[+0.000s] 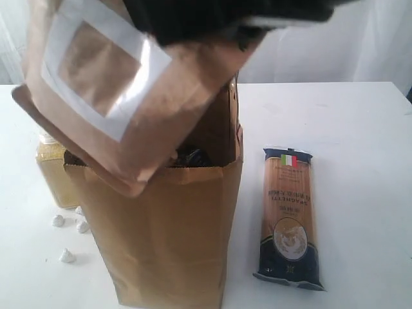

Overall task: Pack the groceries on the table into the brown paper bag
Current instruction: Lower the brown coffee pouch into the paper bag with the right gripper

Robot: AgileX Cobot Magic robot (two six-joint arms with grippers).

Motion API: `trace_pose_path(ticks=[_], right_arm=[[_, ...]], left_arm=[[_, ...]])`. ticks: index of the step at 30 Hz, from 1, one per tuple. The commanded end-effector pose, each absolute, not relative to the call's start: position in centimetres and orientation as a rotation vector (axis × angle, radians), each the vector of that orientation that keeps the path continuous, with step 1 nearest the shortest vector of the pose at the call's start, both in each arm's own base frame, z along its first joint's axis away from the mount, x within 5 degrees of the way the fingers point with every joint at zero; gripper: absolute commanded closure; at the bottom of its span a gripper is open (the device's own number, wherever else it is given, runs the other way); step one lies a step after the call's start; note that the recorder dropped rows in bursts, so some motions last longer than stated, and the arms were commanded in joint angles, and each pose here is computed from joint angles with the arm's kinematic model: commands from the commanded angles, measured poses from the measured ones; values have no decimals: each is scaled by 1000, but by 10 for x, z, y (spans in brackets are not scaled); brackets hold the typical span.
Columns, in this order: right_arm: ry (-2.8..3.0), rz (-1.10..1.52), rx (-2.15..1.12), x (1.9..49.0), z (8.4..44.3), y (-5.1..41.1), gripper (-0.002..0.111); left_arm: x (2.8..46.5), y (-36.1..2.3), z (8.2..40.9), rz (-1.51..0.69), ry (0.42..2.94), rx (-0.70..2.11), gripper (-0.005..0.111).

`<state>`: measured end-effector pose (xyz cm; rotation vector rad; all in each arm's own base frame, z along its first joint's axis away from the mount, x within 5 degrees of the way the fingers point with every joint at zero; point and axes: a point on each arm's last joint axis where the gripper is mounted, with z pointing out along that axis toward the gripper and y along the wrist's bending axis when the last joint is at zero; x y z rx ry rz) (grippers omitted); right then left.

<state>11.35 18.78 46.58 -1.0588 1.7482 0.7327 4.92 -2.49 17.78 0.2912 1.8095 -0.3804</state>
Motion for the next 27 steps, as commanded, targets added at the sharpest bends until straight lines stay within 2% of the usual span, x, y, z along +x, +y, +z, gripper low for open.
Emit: trace_pose_path(ticks=[1,9,14,20,27], right_arm=[[1693,700,-944,128,487,196,108],[1840,530,-797,151,477,199,108],[1927,510,-748,162,463,211,108],[2061,307,-623,190,434,225,108],[2172,231,-610,205,405,243,108]], left_arm=[[49,-25,176,-387,1815,286,107],[49,-25,176,-387,1815,286,107],[49,-25,176,-387,1815,286,107],[49,-25,176,-387,1815,286,107],[49,-25,176,-387,1815,286,107]])
